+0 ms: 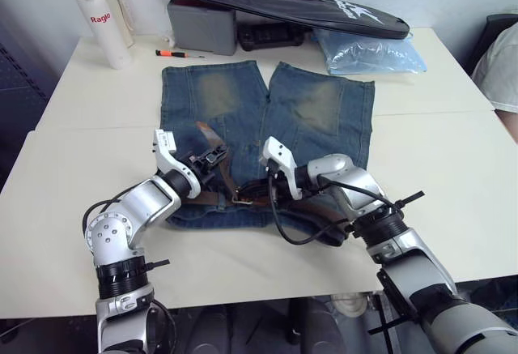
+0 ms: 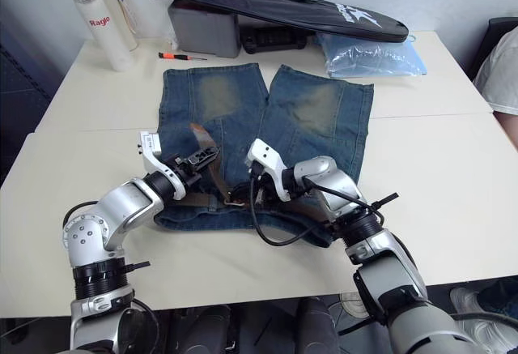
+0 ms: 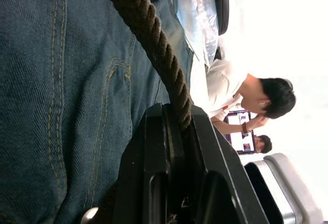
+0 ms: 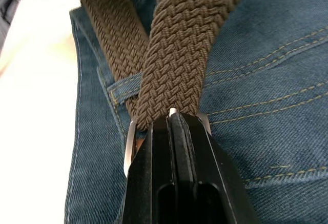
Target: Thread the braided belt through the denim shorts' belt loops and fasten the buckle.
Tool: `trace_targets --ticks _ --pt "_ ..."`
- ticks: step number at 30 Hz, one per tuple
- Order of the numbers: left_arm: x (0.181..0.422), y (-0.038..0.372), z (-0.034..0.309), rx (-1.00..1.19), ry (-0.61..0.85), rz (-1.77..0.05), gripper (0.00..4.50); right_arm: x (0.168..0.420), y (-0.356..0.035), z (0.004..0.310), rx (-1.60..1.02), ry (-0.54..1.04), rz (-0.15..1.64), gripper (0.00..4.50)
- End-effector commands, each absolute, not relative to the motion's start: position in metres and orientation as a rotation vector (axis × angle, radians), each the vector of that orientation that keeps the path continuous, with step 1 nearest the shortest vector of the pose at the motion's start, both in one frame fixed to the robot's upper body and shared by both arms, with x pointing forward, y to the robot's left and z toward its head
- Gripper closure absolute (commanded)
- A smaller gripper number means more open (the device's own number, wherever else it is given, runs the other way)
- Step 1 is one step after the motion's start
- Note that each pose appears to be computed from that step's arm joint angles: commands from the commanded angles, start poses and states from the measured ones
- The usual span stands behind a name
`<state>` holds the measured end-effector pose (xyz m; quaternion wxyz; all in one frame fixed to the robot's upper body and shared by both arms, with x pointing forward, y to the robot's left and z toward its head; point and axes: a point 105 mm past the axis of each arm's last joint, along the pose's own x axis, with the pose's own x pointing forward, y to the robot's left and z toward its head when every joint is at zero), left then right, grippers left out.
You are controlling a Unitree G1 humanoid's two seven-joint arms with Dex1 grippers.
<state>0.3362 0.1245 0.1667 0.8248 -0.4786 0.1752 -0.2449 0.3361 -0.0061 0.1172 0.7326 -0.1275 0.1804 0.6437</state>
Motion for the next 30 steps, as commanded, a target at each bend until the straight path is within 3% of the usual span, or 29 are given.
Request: trace_targets --ticks 1,10,18,30 --pt "0.336 0.125 0.181 -1.017 0.324 -0.557 4.5 0.32 -0.015 0.066 -0.347 0.617 1.408 4.32" --pt "0.353 0.101 0.201 -0.901 0.328 -0.708 4.5 0.313 -0.012 0.053 -0.418 0.678 1.389 4.32" --pt "0.368 0.051 0.229 -0.804 0.351 -0.944 4.5 0.3 -0.009 0.061 -0.574 0.624 1.399 4.32" --pt "0.386 -0.003 0.247 -0.705 0.368 -1.15 4.5 0.293 -0.011 0.059 -0.578 0.633 1.379 4.32"
